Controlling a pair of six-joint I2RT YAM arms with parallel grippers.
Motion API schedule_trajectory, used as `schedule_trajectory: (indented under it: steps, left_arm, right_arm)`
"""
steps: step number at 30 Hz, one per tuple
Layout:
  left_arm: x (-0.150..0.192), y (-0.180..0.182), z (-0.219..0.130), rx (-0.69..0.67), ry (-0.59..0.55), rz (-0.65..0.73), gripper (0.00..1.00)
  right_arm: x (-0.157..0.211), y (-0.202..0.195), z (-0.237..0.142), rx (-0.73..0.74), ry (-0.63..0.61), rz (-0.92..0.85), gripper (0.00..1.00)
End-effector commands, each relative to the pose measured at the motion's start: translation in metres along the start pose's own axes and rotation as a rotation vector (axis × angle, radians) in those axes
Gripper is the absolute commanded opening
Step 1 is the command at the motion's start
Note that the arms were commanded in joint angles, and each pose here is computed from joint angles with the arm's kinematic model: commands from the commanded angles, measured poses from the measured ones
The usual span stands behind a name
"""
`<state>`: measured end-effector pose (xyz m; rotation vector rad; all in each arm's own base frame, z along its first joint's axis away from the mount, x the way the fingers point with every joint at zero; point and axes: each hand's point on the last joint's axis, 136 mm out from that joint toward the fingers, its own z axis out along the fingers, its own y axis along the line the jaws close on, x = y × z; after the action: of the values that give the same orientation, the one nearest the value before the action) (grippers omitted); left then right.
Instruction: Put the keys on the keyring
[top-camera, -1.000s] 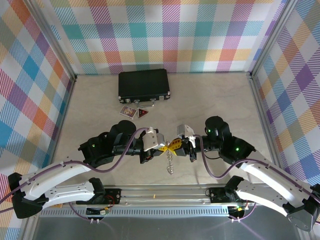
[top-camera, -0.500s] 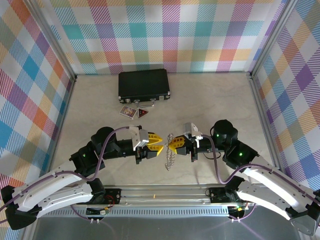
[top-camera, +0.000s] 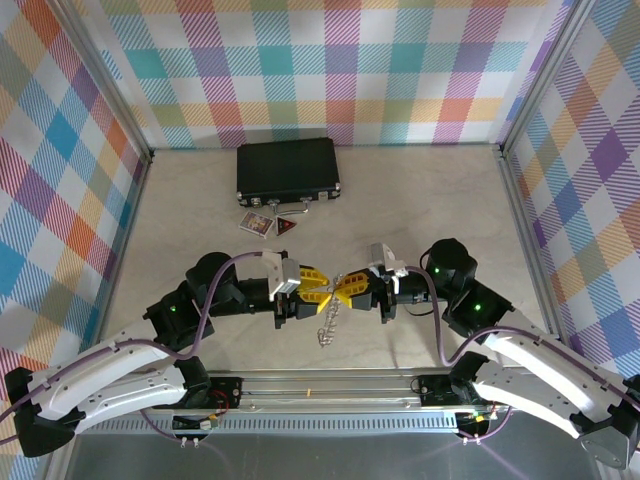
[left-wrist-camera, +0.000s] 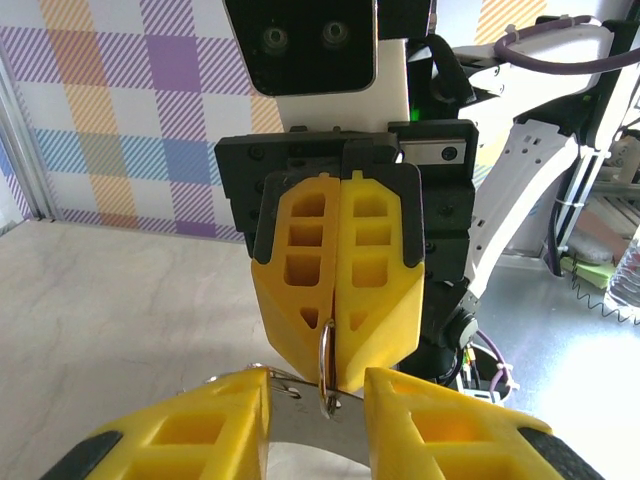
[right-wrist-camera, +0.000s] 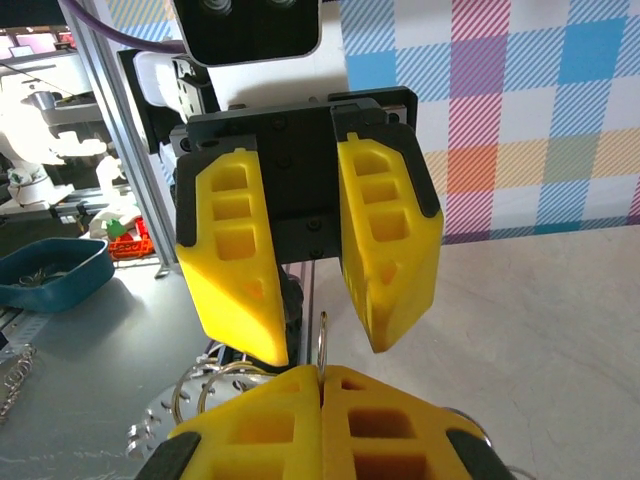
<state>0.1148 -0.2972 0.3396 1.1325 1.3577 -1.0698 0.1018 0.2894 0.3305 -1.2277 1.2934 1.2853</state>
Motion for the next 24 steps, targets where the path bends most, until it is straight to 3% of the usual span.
schedule_trajectory:
  steps: [1,10,18,24]
  left_arm:
    - [-0.0140,-0.0027,-0.0009,0.021,-0.044,0.011,0.29]
    - [-0.0157,-0.0027,0.0016,0.027,-0.054,0.005,0.14]
    - [-0.0198,-0.0006,0.0005,0.013,-0.078,0.006,0.12]
    - [-0.0158,0.0002,0.0041,0.020,-0.072,-0.011,0.00]
  right_arm:
    - [-0.0123,0.0083,0.0000,-0.043,-0.046,-0.036,0.00]
    - [-0.0094,0.0101,0.0002,-0.054,-0.037,-0.032,0.00]
    - [-0.0101,0.0138,0.0017,-0.087,-0.029,-0.028,0.00]
    - [-0.0097,0.0143,0.0019,-0.092,-0.026,-0.025,0.00]
